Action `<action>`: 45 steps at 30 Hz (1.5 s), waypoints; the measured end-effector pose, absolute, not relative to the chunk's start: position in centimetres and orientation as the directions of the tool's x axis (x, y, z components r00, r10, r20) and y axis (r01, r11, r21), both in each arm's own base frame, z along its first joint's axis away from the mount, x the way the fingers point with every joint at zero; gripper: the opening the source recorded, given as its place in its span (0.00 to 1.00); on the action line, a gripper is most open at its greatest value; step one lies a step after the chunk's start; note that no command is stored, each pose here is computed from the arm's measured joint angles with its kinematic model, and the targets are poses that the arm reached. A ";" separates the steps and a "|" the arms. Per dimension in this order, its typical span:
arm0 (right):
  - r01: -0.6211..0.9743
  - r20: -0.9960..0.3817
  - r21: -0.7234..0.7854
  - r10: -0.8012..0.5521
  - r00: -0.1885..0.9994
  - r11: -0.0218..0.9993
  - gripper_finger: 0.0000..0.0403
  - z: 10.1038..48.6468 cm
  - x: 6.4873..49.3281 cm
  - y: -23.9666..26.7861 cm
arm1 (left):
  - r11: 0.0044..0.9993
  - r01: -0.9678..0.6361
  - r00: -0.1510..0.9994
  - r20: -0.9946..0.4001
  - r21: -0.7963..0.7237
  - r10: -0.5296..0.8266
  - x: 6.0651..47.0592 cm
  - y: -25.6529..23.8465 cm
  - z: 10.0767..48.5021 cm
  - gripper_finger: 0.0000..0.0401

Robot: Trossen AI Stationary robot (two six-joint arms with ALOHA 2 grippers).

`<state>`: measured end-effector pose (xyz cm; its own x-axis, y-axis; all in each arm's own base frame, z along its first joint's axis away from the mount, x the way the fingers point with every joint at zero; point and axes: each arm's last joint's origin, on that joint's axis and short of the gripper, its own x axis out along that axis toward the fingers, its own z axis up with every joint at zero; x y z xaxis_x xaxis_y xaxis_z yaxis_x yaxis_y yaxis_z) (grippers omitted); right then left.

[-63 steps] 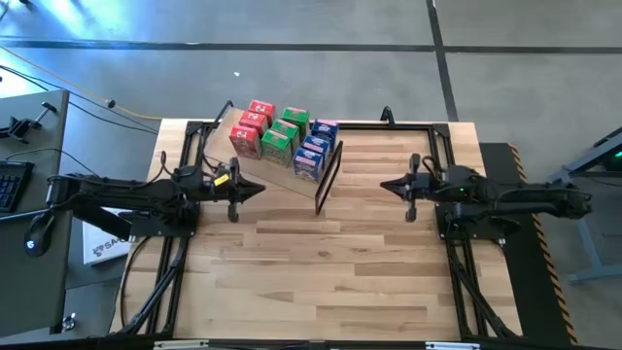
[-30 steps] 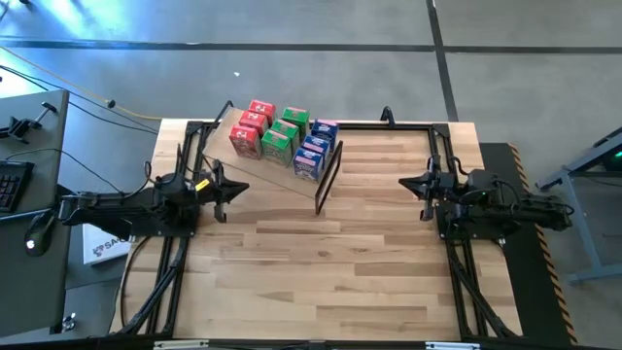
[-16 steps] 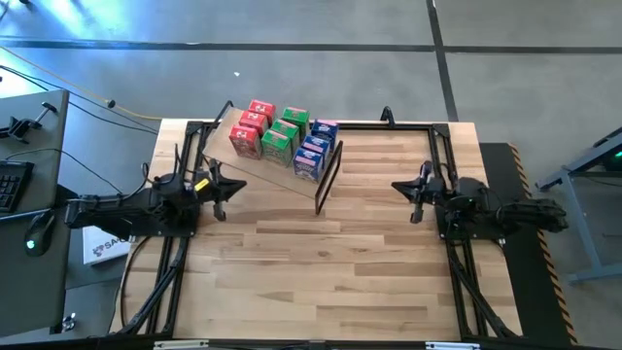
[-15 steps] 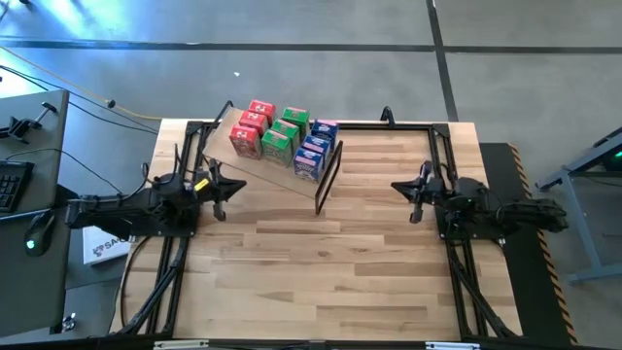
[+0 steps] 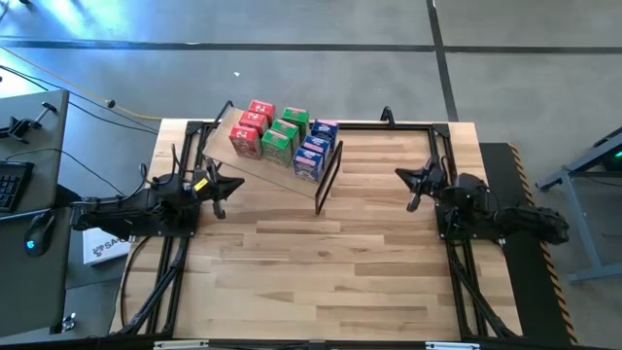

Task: Stack cereal on shelf
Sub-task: Return to Home Position

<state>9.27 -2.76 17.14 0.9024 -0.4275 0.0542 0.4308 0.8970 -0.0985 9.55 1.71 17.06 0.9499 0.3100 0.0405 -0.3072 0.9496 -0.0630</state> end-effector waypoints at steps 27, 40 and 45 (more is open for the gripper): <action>0.477 0.051 -0.041 -0.474 0.879 0.878 0.00 17.1 9.1 -3.3 | 0.945 -0.322 0.947 -0.025 -0.052 0.321 10.0 1.8 16.5 0.00; 0.477 0.051 -0.041 -0.475 0.879 0.878 0.00 17.1 9.1 -3.3 | 0.945 -0.322 0.947 -0.024 -0.053 0.321 10.0 1.8 16.5 0.00; 0.477 0.050 -0.041 -0.475 0.879 0.878 0.00 17.1 9.1 -3.3 | 0.945 -0.322 0.947 -0.024 -0.053 0.321 10.0 1.8 16.5 0.00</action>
<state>9.13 -3.28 17.07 0.8786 -0.4748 0.0505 0.4768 0.8780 -0.0408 9.99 1.79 16.54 0.9467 0.3213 -0.0244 -0.3222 0.9452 -0.0529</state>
